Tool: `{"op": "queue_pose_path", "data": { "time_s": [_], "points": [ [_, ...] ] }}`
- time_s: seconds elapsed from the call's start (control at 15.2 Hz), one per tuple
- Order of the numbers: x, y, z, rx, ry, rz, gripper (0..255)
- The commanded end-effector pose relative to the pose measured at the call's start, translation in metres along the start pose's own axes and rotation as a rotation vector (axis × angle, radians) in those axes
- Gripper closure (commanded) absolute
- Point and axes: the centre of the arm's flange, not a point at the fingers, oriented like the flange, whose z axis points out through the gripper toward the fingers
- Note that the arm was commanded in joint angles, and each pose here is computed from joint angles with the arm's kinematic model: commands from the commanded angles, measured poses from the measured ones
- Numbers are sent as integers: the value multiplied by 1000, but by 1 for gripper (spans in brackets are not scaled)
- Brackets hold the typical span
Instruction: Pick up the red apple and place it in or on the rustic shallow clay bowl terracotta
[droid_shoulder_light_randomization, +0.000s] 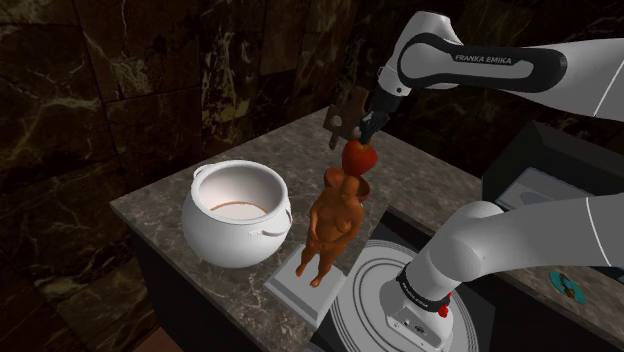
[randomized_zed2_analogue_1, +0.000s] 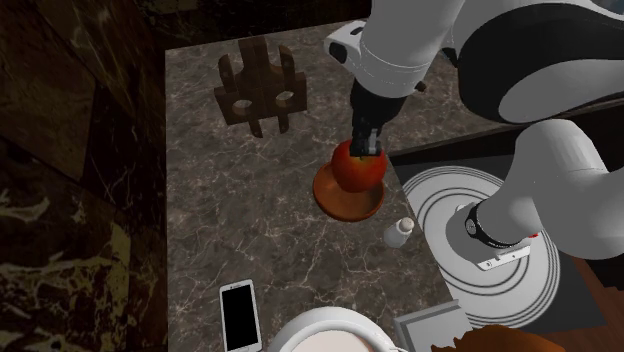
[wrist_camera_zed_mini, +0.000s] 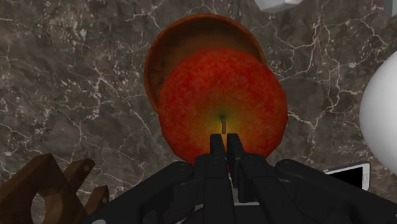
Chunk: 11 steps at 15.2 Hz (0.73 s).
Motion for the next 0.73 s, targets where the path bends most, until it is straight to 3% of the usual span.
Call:
{"op": "queue_pose_path", "data": {
  "time_s": [0.0,0.26,0.66],
  "points": [
    [-1,-1,11,0,1,0,255],
    [-3,0,32,0,1,0,255],
    [-3,0,34,0,1,0,255]
  ]
}}
